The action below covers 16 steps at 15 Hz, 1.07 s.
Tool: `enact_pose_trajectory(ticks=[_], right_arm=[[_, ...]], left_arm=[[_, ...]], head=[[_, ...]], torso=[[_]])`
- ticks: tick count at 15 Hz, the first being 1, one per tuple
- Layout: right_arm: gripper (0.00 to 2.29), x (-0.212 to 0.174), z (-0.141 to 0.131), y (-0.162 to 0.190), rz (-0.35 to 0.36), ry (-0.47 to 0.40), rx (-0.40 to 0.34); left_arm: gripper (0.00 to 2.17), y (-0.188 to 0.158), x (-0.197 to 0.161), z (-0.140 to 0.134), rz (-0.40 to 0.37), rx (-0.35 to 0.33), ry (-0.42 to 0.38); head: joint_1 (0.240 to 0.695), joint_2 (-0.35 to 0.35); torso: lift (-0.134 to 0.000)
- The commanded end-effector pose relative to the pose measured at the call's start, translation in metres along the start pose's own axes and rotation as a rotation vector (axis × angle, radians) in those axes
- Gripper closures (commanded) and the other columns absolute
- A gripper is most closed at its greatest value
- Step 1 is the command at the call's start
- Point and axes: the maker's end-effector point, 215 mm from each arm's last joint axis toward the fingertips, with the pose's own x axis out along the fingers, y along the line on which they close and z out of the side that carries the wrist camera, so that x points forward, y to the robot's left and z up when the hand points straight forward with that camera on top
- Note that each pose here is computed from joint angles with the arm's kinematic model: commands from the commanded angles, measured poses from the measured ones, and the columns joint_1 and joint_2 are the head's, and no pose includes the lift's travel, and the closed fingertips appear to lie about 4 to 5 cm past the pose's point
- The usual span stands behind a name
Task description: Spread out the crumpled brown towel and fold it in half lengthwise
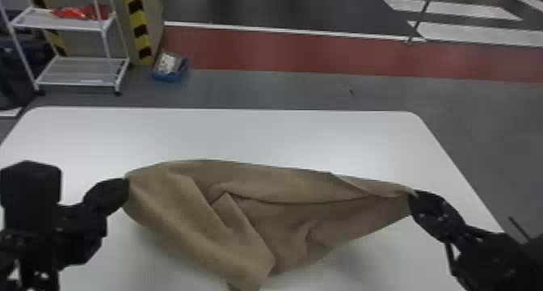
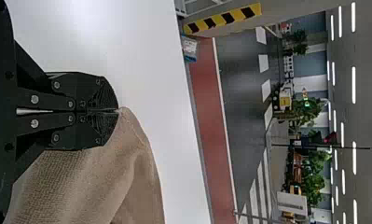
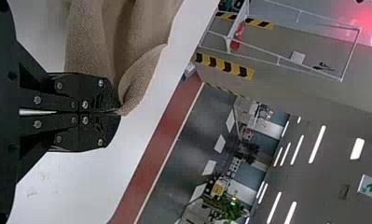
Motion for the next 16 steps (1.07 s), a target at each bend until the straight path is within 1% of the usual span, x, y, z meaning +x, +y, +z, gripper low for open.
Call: enact_pose_trajectory(ticks=[1,2,3,4,5,6,7,8,9,11,12,14,15,16], right_arm=[[1.68,-0.003,0.011,-0.008,0.002,-0.003,-0.198],[1.68,-0.002,0.014,-0.006,0.009,0.006,-0.296],[1.68,0.000,0.013,-0.001,0.020,0.022,-0.376],[1.68,0.005,0.010,0.000,0.019,0.051,-0.429],[1.68,0.007,0.003,-0.004,0.012,0.080,-0.419],[1.68,0.010,0.002,-0.007,0.006,0.083,-0.413],[1.68,0.014,-0.003,-0.004,0.011,0.093,-0.399],[1.68,0.017,-0.006,-0.004,0.012,0.097,-0.395],[1.68,0.020,-0.009,-0.005,0.008,0.108,-0.384],[1.68,0.024,-0.016,-0.007,0.006,0.130,-0.381],[1.68,0.023,-0.024,-0.006,0.015,0.149,-0.373],[1.67,0.027,-0.055,-0.009,0.017,0.231,-0.354],[1.44,0.032,-0.068,-0.006,0.022,0.265,-0.339],[0.63,0.036,-0.082,-0.002,0.025,0.297,-0.306]], left_arm=[[1.23,0.030,0.006,0.033,0.033,-0.003,0.000],[1.23,0.036,0.013,0.042,0.040,-0.003,-0.007],[1.23,0.035,0.021,0.042,0.035,-0.004,-0.002],[1.22,0.038,0.031,0.039,0.038,-0.011,0.009],[0.90,0.031,0.041,0.032,0.027,-0.022,0.024],[0.32,0.026,0.046,0.025,0.025,-0.034,0.038],[0.01,0.013,0.052,0.018,0.011,-0.030,0.055],[0.00,0.002,0.055,0.010,0.001,-0.028,0.069],[0.00,-0.002,0.056,0.007,-0.001,-0.029,0.074],[0.02,-0.002,0.054,0.004,0.007,-0.029,0.075],[0.03,0.000,0.049,-0.003,0.012,-0.028,0.081],[0.09,0.000,0.030,-0.018,0.008,-0.030,0.075],[0.11,-0.005,0.022,-0.022,0.003,-0.027,0.060],[0.14,-0.011,0.016,-0.025,-0.008,-0.022,0.040]], head=[[0.695,-0.130],[0.695,-0.124],[0.695,-0.104],[0.695,-0.095],[0.695,-0.087],[0.695,-0.082],[0.695,-0.080],[0.695,-0.094],[0.695,-0.105],[0.695,-0.123],[0.695,-0.129],[0.695,-0.140],[0.695,-0.143],[0.695,-0.150]], torso=[[-0.125],[-0.125],[-0.125],[-0.125],[-0.125],[-0.125],[-0.125],[-0.125],[-0.125],[-0.125],[-0.125],[-0.125],[-0.125],[-0.125]])
